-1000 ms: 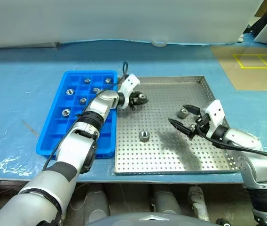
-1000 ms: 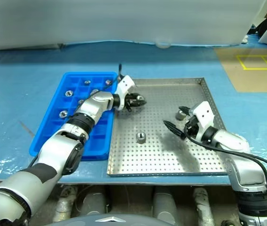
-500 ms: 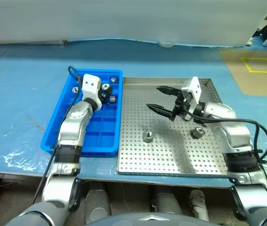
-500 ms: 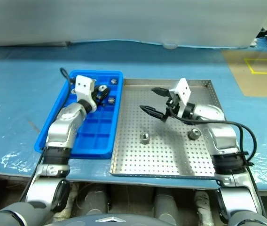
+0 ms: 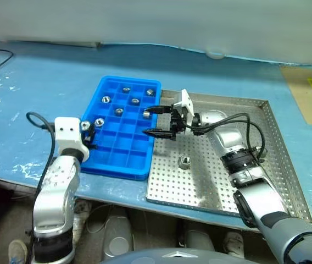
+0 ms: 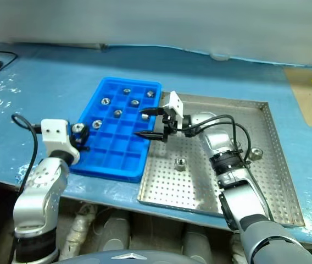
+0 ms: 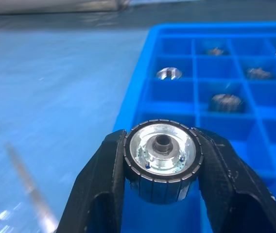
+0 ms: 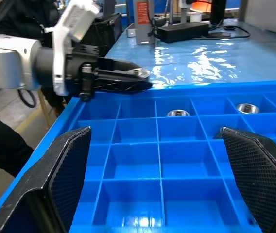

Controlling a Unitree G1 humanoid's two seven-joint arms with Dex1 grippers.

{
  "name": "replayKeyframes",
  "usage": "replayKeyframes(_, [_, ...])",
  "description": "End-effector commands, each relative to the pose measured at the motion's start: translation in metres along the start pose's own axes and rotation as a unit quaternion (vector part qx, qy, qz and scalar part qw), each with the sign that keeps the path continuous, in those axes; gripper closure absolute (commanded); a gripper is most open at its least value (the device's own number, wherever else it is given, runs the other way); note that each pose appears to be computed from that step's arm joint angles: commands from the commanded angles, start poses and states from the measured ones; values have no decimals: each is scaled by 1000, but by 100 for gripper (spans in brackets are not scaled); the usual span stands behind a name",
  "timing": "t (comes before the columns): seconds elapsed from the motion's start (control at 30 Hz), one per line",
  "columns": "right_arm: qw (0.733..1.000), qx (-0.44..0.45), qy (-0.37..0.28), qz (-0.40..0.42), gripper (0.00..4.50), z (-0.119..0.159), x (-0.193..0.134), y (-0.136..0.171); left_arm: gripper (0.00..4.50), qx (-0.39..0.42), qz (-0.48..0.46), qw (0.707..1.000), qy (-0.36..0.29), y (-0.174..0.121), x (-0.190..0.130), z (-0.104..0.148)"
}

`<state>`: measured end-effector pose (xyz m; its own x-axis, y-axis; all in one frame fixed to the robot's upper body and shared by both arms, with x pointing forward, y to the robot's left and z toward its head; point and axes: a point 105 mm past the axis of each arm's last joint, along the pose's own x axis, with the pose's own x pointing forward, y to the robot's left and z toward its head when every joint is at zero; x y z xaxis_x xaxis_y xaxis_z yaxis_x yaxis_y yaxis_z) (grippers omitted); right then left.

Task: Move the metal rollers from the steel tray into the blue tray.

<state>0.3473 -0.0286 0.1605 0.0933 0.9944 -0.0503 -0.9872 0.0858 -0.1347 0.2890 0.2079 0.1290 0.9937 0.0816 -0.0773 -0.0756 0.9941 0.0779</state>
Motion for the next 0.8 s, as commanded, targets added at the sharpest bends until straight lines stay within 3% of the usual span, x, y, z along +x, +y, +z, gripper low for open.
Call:
replayKeyframes(0.03, [999, -25, -15, 16, 0, 12, 6, -2, 281, 7, 16, 1000, -13, 3, -19, 7])
replayKeyframes(0.37, [1000, -26, -13, 6, 0, 8, 0, -3, 281, 2, 2, 1000, 19, -4, -18, -8])
replayKeyframes(0.53, [999, -29, -14, -9, 0, 8, -4, -5, 113, -2, -11, 1000, 20, -6, -16, -8])
replayKeyframes(0.63, [999, -32, -16, -16, 0, 10, -6, -7, 12, -17, -28, 999, -7, -7, -8, 6])
replayKeyframes(0.8, [998, -35, -10, -44, 0, 11, -24, -5, 5, -35, -159, 983, -83, -41, 11, 47])
